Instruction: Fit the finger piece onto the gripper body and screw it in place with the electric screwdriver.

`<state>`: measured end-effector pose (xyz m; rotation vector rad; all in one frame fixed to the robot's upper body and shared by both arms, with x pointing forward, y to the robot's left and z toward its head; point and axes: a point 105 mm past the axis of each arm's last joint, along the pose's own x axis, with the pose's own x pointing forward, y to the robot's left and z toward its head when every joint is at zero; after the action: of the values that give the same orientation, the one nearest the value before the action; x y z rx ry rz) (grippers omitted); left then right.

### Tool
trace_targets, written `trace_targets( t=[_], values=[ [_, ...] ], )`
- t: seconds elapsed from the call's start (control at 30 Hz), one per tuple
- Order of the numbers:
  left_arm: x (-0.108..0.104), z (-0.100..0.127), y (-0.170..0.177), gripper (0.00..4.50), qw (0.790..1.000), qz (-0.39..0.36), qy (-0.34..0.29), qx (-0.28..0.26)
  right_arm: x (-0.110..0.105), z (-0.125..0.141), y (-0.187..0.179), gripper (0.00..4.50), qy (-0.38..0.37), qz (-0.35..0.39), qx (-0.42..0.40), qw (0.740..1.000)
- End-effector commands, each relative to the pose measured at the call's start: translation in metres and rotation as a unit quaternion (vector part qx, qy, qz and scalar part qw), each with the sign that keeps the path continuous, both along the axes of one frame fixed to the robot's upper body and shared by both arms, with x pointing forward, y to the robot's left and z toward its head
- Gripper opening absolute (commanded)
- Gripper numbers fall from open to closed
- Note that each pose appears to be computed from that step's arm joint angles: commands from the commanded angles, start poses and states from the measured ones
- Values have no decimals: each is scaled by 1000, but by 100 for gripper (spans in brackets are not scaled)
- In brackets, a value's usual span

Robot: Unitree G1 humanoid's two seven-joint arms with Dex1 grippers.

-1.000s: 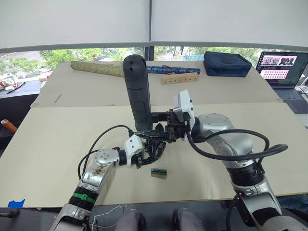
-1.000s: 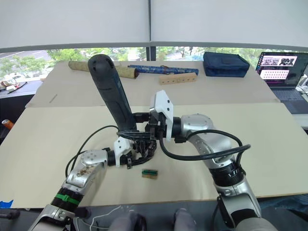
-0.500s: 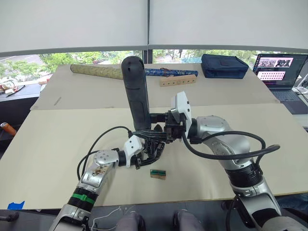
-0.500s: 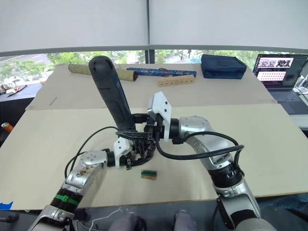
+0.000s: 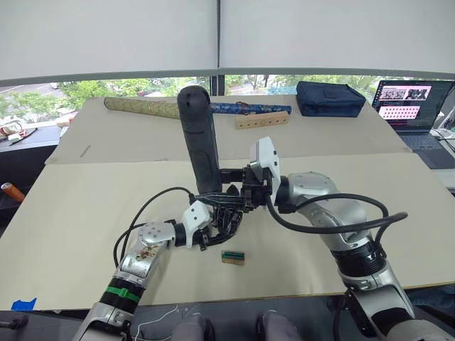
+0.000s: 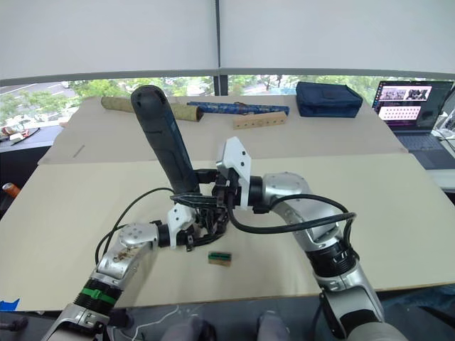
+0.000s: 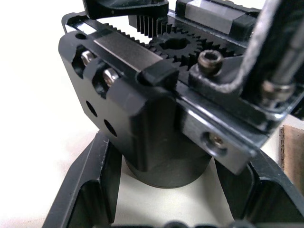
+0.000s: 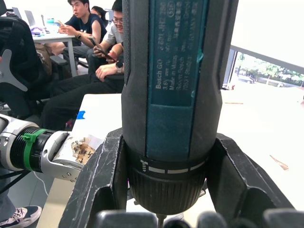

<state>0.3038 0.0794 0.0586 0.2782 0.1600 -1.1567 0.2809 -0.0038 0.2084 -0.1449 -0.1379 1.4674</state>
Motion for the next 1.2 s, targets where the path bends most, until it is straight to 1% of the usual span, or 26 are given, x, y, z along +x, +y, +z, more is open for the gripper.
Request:
trace_targets(
  t=[0.03,0.27,0.4,0.47,0.6,0.73,0.83,1.03,1.2],
  values=[
    [-11,-17,1,229,999,-8,37,14,11,-46,-14,190,57,-42,-77,995],
    [-11,-17,1,229,999,-6,38,12,14,-48,-14,190,50,-51,-71,995],
    [-11,-18,1,229,999,-6,38,12,14,-42,-13,190,36,-48,-62,996],
    [-11,-18,1,229,999,-6,38,12,13,-32,-13,190,21,-41,-48,998],
    [-11,-18,2,229,999,-3,39,12,6,1,-13,190,-30,-10,-4,1000],
    [-11,-18,3,229,999,0,40,13,-7,33,-17,190,-87,27,36,995],
    [-11,-19,3,229,999,2,41,14,-13,48,-21,190,-113,43,55,991],
    [-10,-22,3,229,999,10,38,14,-12,57,-25,190,-113,41,60,991],
    [-7,-24,2,229,999,19,35,13,-13,55,-33,190,-104,51,48,992]
  ],
)
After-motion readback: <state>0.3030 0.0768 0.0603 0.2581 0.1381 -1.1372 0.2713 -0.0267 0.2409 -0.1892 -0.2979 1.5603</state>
